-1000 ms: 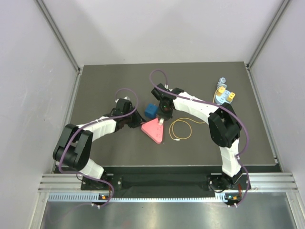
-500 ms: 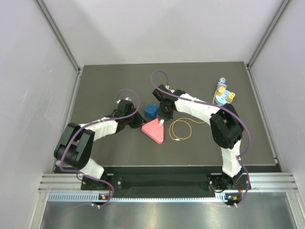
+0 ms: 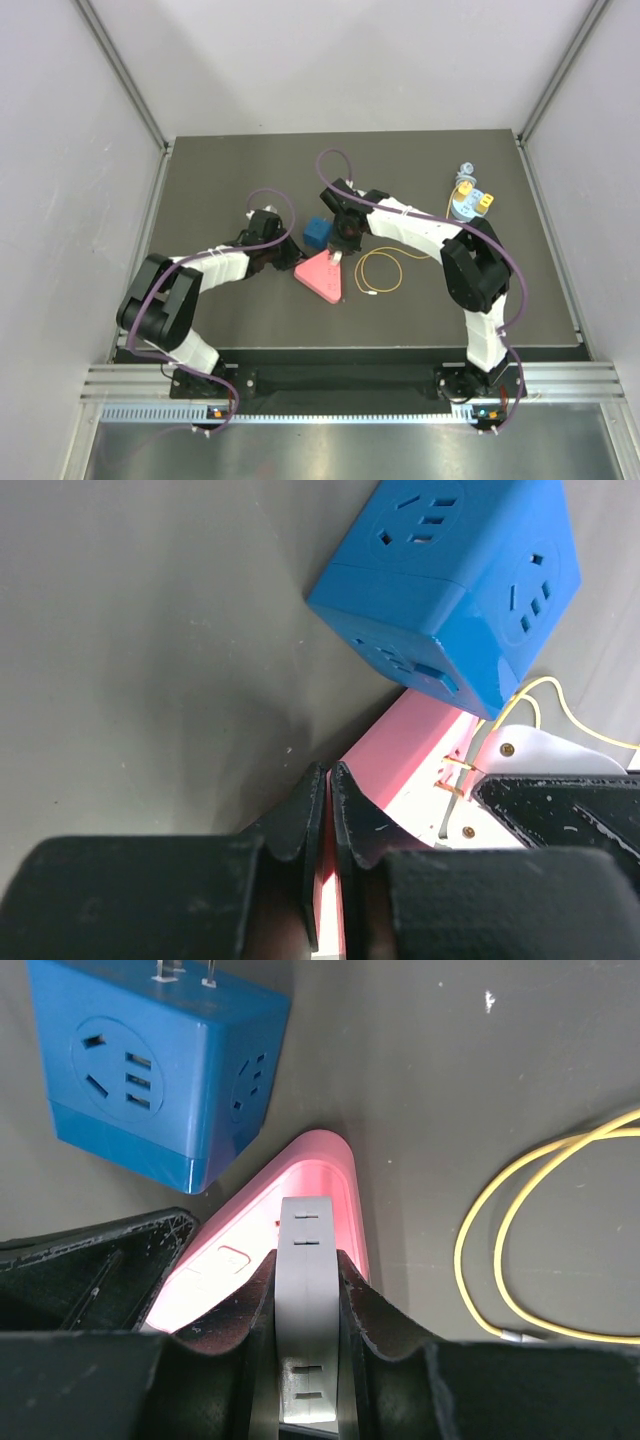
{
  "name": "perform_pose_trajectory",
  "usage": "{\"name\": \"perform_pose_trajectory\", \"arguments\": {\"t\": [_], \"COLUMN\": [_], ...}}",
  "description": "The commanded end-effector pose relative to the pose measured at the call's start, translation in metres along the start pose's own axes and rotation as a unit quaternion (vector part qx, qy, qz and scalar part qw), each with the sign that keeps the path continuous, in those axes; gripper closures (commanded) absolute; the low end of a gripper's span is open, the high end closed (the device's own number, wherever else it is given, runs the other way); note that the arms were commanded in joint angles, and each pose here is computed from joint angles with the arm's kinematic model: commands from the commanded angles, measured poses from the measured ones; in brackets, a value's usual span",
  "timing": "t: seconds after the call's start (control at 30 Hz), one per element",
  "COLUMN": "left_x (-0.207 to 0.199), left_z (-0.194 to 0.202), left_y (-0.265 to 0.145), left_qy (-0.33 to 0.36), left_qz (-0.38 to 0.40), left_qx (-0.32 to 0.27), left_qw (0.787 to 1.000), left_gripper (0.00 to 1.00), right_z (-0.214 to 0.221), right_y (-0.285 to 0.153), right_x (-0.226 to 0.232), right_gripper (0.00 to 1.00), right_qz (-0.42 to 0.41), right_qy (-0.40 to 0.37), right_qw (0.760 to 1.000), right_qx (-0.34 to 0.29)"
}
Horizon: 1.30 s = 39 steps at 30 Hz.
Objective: Insert the plug
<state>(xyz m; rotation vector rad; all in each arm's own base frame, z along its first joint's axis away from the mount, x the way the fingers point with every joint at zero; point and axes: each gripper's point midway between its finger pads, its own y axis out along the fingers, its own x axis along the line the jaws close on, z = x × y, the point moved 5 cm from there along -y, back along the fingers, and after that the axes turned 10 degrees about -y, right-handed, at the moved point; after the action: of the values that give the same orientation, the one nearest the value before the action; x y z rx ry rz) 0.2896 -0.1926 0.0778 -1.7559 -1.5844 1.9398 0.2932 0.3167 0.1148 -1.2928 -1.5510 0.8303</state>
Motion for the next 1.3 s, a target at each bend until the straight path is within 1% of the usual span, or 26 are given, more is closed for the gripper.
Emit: {"name": "perform_pose_trajectory", "arguments": {"t": [0.0, 0.2, 0.33, 0.5, 0.6, 0.63, 0.77, 0.93, 1.1, 1.27], "left_x": [0.001, 0.0, -0.001, 0.002, 0.002, 0.003, 0.003, 0.003, 0.003, 0.003], "left_z": [0.015, 0.015, 0.016, 0.016, 0.017, 0.017, 0.017, 0.017, 0.017, 0.017], "left_y": [0.002, 0.002, 0.002, 0.002, 0.002, 0.003, 0.003, 0.003, 0.002, 0.002], "left_qy": [0.008, 0.008, 0.01, 0.011, 0.012, 0.012, 0.012, 0.012, 0.013, 0.013], "left_qz": [0.003, 0.003, 0.004, -0.001, 0.001, -0.001, -0.001, -0.001, 0.0, -0.001], "left_qx": [0.034, 0.033, 0.035, 0.034, 0.035, 0.037, 0.035, 0.036, 0.037, 0.036], "left_qw": [0.999, 0.999, 0.999, 0.999, 0.999, 0.999, 0.999, 0.999, 0.999, 0.999], "left_gripper": [0.91, 0.91, 0.91, 0.92, 0.92, 0.92, 0.93, 0.93, 0.93, 0.93], "right_z": [-0.011, -0.011, -0.007, -0.006, -0.005, -0.005, -0.004, -0.003, 0.003, 0.006], "right_y": [-0.007, -0.008, -0.004, -0.007, -0.008, -0.009, -0.011, -0.014, -0.012, -0.011], "right_x": [0.024, 0.028, 0.027, 0.033, 0.032, 0.032, 0.032, 0.029, 0.025, 0.022], "right_gripper": [1.0, 1.0, 1.0, 1.0, 1.0, 0.99, 0.85, 0.77, 0.73, 0.72], "right_qz": [-0.056, -0.078, -0.083, -0.119, -0.124, -0.129, -0.129, -0.124, -0.113, -0.11], "right_qy": [0.025, 0.026, 0.021, 0.014, 0.011, 0.005, -0.003, -0.014, -0.022, -0.029], "right_qw": [0.998, 0.996, 0.996, 0.992, 0.992, 0.991, 0.991, 0.992, 0.993, 0.993], "right_qx": [-0.032, -0.038, -0.031, -0.035, -0.035, -0.033, -0.032, -0.03, -0.015, -0.009]}}
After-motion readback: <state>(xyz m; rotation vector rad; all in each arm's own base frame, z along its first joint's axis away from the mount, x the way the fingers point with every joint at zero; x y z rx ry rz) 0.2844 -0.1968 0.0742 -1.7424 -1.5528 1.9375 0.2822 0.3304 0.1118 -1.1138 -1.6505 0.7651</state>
